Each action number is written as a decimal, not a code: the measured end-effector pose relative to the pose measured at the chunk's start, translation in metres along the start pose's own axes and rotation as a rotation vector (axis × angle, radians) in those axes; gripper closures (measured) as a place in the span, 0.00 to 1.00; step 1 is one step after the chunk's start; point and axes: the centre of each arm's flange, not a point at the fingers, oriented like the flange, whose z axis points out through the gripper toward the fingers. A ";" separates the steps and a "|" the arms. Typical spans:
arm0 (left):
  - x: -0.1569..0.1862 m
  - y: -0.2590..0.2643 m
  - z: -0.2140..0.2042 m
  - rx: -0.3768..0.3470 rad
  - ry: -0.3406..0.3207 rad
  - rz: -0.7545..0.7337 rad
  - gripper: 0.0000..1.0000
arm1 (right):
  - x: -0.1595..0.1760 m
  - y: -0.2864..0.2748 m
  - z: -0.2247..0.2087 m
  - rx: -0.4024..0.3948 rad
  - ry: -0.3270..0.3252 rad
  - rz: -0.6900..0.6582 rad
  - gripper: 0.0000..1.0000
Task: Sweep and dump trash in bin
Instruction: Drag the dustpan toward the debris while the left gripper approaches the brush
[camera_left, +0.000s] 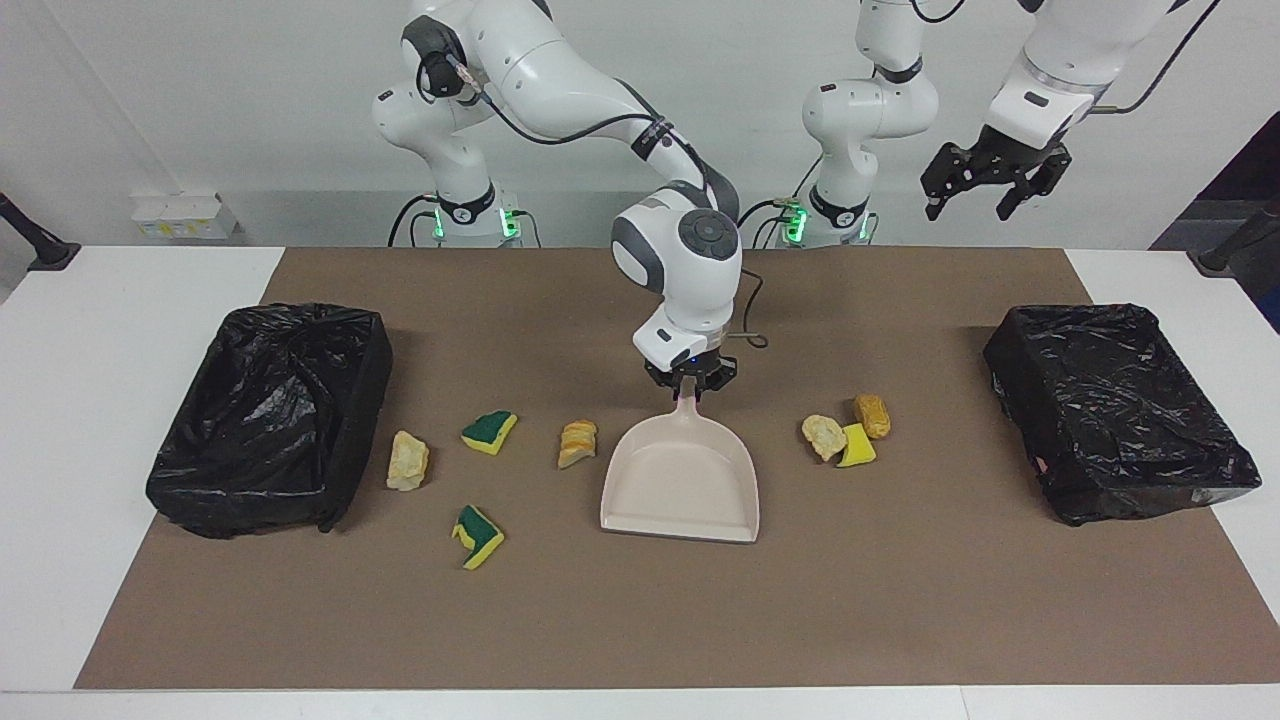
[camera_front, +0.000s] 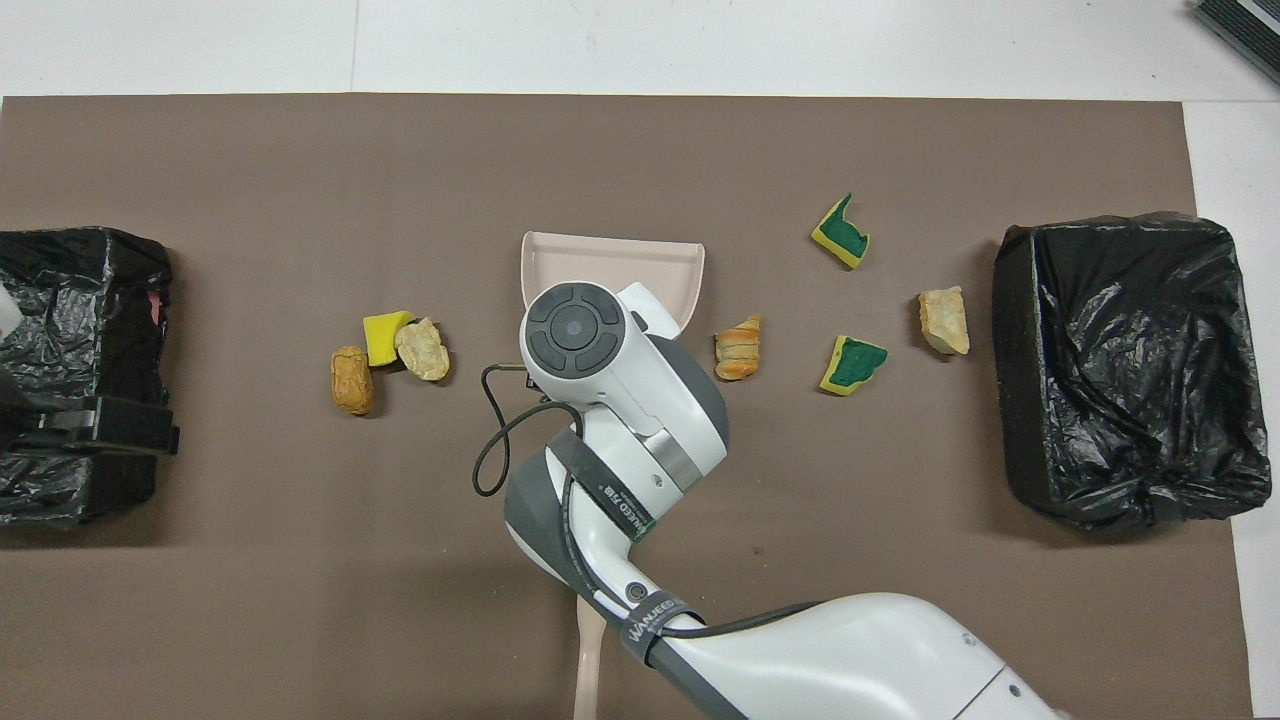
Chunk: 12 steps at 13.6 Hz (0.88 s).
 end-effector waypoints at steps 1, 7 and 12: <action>-0.001 0.000 0.001 0.001 -0.003 0.000 0.00 | 0.005 0.005 -0.005 0.004 0.007 -0.007 0.69; -0.045 0.055 0.042 0.017 -0.006 0.111 0.00 | 0.011 0.019 -0.030 -0.010 0.021 -0.440 0.69; -0.115 0.099 0.111 -0.007 -0.070 0.182 0.00 | 0.037 0.062 -0.022 -0.044 -0.056 -0.964 0.69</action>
